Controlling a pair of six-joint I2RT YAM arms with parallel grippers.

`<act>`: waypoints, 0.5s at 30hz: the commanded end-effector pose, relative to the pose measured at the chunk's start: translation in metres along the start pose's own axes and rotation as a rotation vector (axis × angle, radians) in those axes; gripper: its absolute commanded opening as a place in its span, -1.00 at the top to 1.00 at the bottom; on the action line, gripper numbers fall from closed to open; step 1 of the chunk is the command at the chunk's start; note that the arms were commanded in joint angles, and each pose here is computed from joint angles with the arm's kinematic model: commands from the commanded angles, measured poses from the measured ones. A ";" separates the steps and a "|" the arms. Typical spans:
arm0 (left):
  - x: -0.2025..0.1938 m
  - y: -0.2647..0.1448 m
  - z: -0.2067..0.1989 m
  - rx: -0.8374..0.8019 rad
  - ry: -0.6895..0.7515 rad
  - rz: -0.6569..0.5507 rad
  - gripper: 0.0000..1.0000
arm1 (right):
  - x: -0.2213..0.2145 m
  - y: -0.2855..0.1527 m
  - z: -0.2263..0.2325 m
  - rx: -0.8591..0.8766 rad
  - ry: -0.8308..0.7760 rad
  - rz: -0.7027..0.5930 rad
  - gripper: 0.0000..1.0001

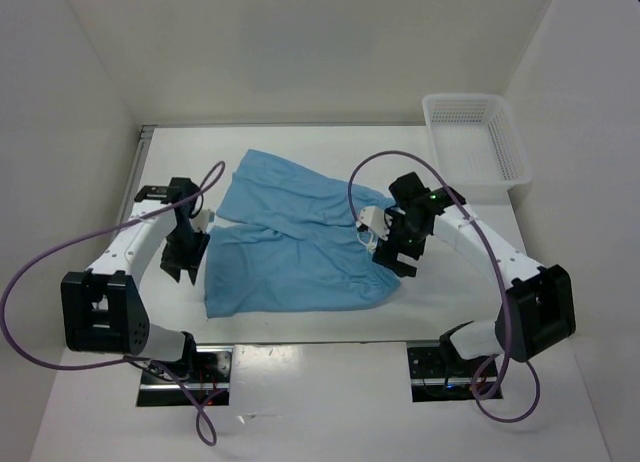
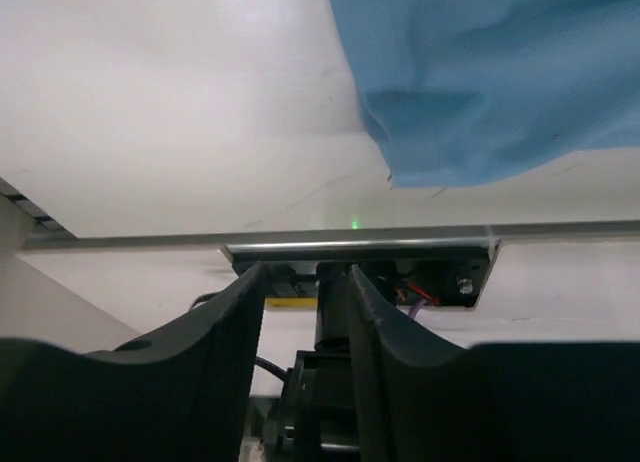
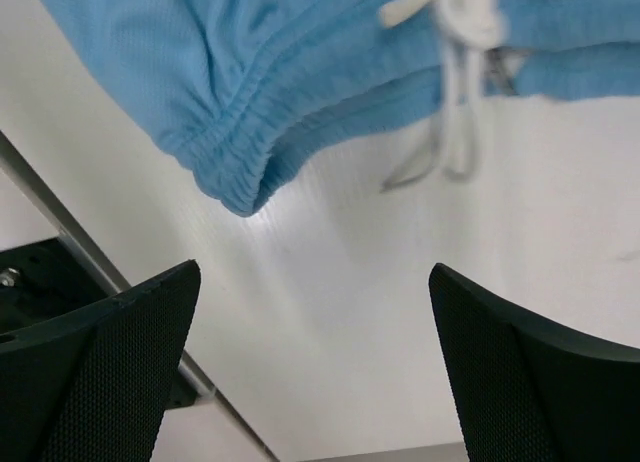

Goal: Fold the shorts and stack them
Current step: Flatten the shorts out

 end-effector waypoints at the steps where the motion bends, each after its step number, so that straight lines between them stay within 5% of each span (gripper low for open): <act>1: 0.055 -0.038 0.005 -0.026 -0.051 -0.297 0.03 | 0.026 -0.056 -0.018 -0.153 0.039 -0.143 -1.00; 7: 0.145 -0.005 -0.018 -0.030 -0.019 -0.431 0.01 | 0.073 -0.052 -0.094 -0.363 0.305 -0.388 -1.00; 10: 0.166 0.015 -0.027 -0.041 -0.005 -0.417 -0.02 | 0.069 -0.029 -0.104 -0.344 0.318 -0.324 -1.00; 15: 0.172 0.040 -0.041 -0.081 0.025 -0.391 -0.04 | 0.059 0.000 -0.059 -0.207 0.181 -0.190 -0.97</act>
Point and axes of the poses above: each gripper's point midway between its finger pads, its own y axis out along the fingers, its own z axis along the line the jaws close on, x = y × z, the point moved 6 cm from there along -y, back along the fingers, and after that the axes turned 10 degrees about -y, right-handed, at the moved point
